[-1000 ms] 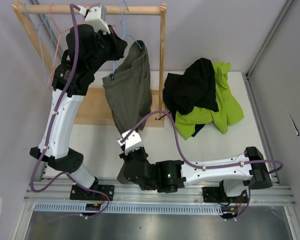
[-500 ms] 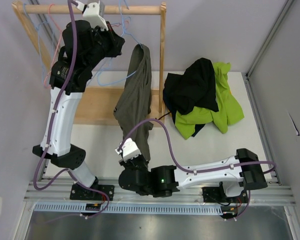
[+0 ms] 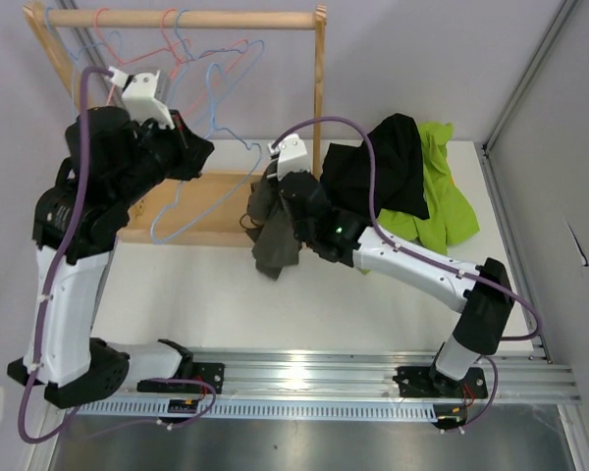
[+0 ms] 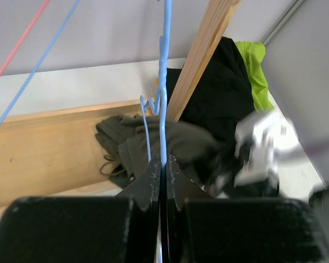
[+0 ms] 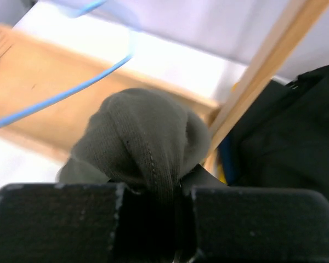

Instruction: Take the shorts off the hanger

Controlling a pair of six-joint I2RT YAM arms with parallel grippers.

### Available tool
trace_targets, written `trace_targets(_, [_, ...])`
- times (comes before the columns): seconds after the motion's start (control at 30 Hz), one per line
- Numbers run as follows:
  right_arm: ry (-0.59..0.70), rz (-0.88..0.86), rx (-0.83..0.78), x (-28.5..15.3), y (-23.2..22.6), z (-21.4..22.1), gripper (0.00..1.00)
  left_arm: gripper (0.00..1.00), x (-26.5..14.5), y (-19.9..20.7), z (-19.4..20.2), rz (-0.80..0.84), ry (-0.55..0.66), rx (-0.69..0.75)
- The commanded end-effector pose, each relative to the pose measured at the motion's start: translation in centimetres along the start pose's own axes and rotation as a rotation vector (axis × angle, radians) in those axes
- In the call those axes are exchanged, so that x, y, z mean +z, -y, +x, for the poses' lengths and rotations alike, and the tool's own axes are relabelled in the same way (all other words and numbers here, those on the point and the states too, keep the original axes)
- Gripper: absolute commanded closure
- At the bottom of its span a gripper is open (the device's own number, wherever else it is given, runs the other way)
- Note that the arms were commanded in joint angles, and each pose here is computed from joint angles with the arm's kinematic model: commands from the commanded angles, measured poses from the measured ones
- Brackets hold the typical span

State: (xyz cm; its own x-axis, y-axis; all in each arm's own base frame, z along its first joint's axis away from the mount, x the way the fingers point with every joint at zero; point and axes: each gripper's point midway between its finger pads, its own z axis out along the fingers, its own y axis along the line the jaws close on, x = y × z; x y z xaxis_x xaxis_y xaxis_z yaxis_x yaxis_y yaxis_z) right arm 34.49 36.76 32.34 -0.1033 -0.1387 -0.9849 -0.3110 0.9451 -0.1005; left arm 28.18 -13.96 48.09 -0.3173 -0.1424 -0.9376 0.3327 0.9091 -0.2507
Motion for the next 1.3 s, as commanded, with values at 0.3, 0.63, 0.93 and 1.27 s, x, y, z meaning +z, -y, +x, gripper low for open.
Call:
trace_targets(0.3, [0.049,-0.069,0.137,-14.2,0.0,1.6,1.0,1.0,1.5,-0.2,-6.8,-0.055,0.21,0.075])
trace_targets(0.63, [-0.011,-0.267,0.214,-30.5,1.3,7.3,1.0,1.0,8.3,0.1,-10.9,-0.069,0.33,0.049])
trace_targets(0.93, [0.102,-0.143,0.163,-28.9,1.6,4.4,1.0,1.0,12.1,-1.4,-10.8,-0.127,0.335,0.037])
trace_targets(1.27, [0.117,-0.123,0.049,-26.7,3.5,-0.9,1.0,0.85,13.7,-2.5,-8.6,-0.154,0.264,0.035])
